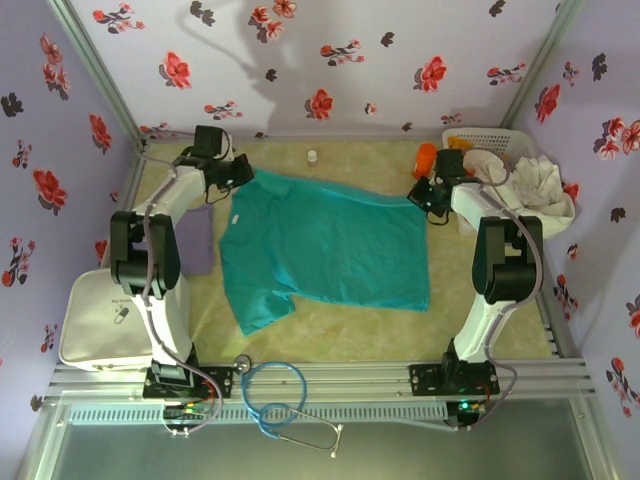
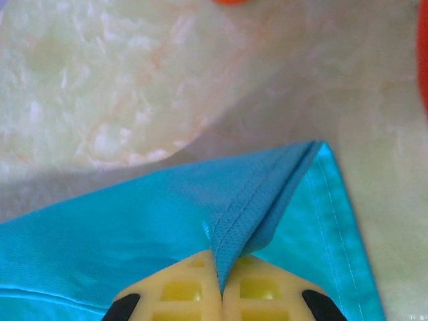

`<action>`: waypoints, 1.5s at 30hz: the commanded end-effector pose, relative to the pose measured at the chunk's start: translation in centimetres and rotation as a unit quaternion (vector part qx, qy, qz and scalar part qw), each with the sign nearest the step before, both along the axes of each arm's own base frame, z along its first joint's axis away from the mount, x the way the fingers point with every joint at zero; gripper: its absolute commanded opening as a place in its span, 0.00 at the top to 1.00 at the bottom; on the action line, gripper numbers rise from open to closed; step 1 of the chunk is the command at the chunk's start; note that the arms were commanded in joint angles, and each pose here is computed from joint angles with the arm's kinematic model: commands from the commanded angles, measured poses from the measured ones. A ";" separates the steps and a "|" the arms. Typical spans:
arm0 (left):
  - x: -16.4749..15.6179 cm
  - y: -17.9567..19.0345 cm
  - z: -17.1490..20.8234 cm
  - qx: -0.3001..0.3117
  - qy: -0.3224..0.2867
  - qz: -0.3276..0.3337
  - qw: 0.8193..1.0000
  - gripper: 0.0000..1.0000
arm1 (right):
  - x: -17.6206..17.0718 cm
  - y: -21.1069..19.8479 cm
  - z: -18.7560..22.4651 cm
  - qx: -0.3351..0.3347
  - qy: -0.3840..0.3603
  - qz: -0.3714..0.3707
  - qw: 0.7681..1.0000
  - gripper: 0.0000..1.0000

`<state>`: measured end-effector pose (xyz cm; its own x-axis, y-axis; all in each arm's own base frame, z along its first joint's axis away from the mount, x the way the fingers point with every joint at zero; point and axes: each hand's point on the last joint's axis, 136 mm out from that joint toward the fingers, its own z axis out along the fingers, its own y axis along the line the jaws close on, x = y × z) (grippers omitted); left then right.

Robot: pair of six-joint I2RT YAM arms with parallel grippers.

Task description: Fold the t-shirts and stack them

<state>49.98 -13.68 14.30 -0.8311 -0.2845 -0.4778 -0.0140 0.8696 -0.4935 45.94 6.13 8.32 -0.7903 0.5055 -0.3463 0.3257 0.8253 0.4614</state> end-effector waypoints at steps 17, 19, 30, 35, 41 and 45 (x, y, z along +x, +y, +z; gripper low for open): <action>-9.1 1.8 -2.1 -0.038 0.108 0.050 0.992 1.00 | -5.2 -0.1 -1.5 -0.025 0.058 0.013 0.998 1.00; -9.7 2.0 -1.6 -0.039 0.108 0.053 0.992 1.00 | -5.5 -0.2 -1.4 -0.027 0.059 0.012 0.998 1.00; -12.4 2.0 -2.5 -0.054 0.135 0.053 0.988 1.00 | -6.8 -0.4 -2.0 -0.030 0.072 0.013 0.997 1.00; -13.7 2.2 -3.2 -0.055 0.145 0.058 0.986 1.00 | -7.2 -0.6 -2.3 -0.034 0.077 0.011 0.996 1.00; -15.0 2.4 -4.5 -0.051 0.160 0.057 0.984 1.00 | -7.6 -0.5 -3.2 -0.030 0.086 0.012 0.996 1.00; -15.7 2.5 -5.7 -0.050 0.173 0.060 0.982 0.99 | -8.0 -0.8 -3.8 -0.037 0.095 0.005 0.995 1.00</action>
